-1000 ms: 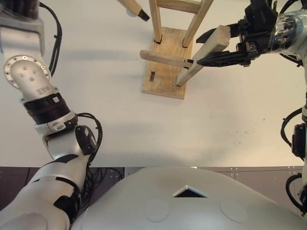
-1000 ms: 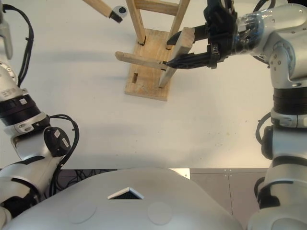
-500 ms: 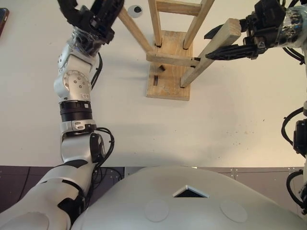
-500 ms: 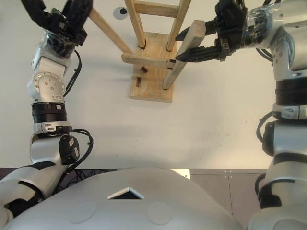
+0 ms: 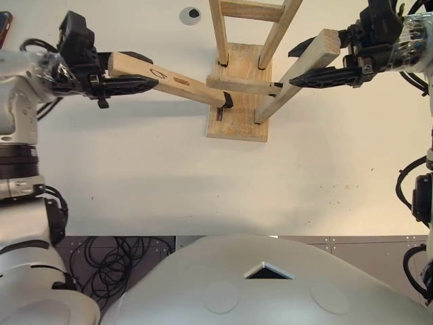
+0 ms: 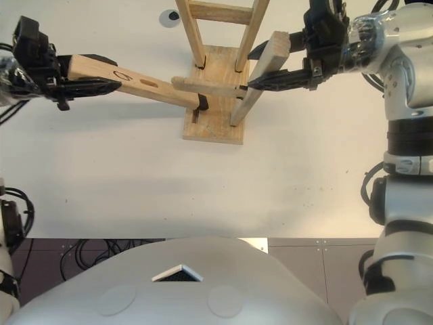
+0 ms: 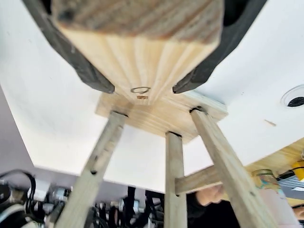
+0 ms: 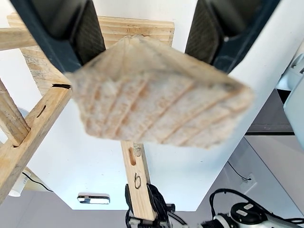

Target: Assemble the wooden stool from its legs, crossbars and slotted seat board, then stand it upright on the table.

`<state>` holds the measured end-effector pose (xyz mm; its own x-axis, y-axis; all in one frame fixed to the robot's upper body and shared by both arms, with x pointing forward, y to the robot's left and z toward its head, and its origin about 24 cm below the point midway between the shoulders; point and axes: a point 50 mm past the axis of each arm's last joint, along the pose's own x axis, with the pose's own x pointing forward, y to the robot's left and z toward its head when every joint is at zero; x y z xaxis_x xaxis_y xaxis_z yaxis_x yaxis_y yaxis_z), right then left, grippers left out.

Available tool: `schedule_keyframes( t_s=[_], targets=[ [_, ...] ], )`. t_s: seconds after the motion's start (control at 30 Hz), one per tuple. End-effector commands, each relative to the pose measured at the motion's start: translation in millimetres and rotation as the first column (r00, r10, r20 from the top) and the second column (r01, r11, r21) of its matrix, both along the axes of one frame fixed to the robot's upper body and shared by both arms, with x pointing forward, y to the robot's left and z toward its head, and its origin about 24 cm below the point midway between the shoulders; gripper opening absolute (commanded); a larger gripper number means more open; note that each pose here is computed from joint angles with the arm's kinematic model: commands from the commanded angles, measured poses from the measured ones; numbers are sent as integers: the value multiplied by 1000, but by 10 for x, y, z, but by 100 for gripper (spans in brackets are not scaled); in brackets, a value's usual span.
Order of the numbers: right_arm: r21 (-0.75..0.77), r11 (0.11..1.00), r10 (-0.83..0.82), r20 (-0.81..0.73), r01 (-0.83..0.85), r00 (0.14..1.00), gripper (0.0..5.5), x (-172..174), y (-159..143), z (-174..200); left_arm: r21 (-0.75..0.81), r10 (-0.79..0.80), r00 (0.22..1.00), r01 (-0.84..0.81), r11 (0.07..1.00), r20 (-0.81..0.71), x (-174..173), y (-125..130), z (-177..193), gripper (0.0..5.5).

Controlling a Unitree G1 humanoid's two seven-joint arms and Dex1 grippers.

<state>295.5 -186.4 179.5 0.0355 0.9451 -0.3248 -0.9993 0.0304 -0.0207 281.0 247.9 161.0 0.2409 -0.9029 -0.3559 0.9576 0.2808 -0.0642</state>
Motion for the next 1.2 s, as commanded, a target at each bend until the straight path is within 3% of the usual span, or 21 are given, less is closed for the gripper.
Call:
schedule_keyframes(
  t_s=[0.03, 0.5, 1.07, 1.2],
  targets=[
    [-62, 998, -11, -95, 5, 995, 212, -67, -12, -258, 166, -110, 994, 112, 980, -24, -19, -22, 145, 201],
    [-81, 996, 27, -92, -35, 995, 212, -99, 79, -313, 419, -218, 975, 185, 889, 32, 238, -22, 478, 201],
    [-12, 999, 45, -94, -46, 995, 209, -202, 393, -454, 445, -420, 907, 383, 810, -16, 407, -703, 615, 201],
    [22, 999, 32, -100, -30, 994, 208, -234, 477, -489, 502, -424, 905, 384, 775, -37, 378, -668, 659, 201]
  ],
)
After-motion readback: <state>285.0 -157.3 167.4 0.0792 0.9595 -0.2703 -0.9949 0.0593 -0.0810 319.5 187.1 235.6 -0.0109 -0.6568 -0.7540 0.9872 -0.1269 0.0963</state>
